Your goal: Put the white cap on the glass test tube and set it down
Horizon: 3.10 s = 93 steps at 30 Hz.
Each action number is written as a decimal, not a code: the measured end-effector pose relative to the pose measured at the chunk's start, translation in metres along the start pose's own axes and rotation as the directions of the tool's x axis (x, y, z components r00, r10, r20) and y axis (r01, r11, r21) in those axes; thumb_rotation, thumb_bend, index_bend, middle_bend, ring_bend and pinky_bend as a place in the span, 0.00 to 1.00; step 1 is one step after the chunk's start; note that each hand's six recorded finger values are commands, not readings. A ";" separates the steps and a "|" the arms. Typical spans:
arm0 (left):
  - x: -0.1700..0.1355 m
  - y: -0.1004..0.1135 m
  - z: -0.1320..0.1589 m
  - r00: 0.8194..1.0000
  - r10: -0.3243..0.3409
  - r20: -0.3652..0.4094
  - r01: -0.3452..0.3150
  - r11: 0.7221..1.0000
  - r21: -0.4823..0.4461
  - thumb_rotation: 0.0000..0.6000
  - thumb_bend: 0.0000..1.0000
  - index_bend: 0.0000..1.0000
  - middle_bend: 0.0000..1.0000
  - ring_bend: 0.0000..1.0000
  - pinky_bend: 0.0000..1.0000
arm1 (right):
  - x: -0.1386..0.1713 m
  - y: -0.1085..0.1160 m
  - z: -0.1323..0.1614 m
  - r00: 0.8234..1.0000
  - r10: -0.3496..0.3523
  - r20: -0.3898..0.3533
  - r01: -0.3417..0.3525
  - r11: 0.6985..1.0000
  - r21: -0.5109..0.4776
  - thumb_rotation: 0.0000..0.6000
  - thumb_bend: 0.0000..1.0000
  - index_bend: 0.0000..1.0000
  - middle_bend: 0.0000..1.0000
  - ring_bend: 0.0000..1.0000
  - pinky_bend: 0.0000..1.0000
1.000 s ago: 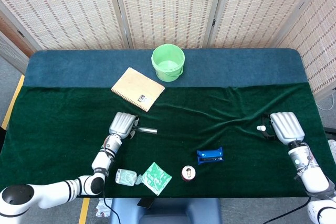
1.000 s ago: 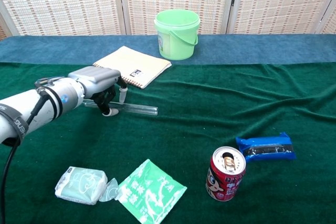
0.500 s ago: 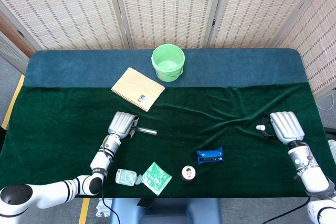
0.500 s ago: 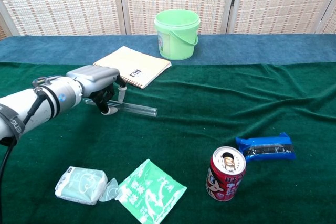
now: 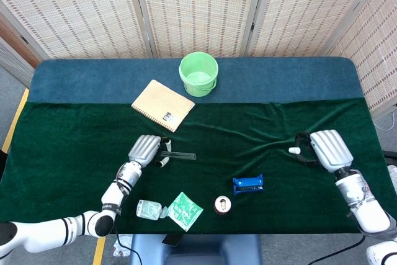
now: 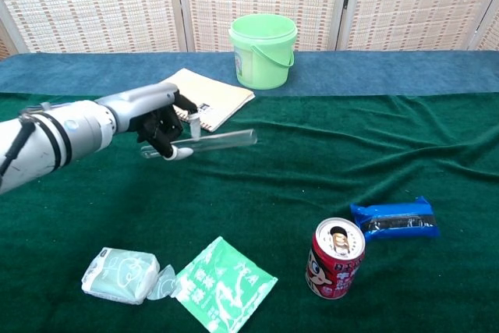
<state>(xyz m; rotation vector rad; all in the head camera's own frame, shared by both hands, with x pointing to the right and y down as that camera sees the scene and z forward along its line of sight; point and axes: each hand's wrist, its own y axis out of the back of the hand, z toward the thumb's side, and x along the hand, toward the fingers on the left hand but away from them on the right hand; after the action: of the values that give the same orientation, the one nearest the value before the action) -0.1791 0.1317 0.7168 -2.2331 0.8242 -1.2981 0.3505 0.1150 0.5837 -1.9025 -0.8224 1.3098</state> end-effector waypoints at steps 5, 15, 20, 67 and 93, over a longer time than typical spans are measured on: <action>-0.011 0.006 0.020 0.998 -0.010 0.056 0.017 0.993 -0.121 1.00 0.45 0.65 0.90 0.81 0.82 | -0.005 0.007 0.040 0.992 -0.002 -0.127 -0.006 0.998 -0.059 1.00 0.55 0.75 0.95 1.00 1.00; -0.024 0.008 0.055 0.989 -0.030 0.143 0.068 0.960 -0.271 1.00 0.46 0.65 0.90 0.81 0.82 | -0.022 0.012 0.116 0.943 0.015 -0.331 -0.062 0.989 -0.132 1.00 0.55 0.75 0.95 1.00 1.00; -0.026 0.006 0.062 0.987 -0.034 0.159 0.080 0.953 -0.293 1.00 0.46 0.65 0.90 0.81 0.82 | -0.026 0.010 0.134 0.928 0.025 -0.373 -0.076 0.989 -0.124 1.00 0.55 0.76 0.95 1.00 1.00; -0.033 0.003 0.073 0.985 -0.049 0.164 0.101 0.940 -0.327 1.00 0.46 0.66 0.90 0.81 0.82 | -0.035 -0.002 0.170 0.903 0.063 -0.425 -0.108 0.991 -0.083 1.00 0.56 0.76 0.95 1.00 1.00; -0.031 0.004 0.076 0.986 -0.062 0.155 0.106 0.949 -0.297 1.00 0.47 0.67 0.90 0.81 0.82 | -0.045 -0.011 0.180 0.900 0.073 -0.429 -0.085 0.996 -0.011 1.00 0.56 0.76 0.95 1.00 1.00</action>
<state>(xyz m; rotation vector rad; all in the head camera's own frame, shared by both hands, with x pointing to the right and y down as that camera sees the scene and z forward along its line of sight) -0.1252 0.1551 0.6588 -2.5941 0.9367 -1.0893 0.1648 0.1171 0.5684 -2.1571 -0.5424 0.8700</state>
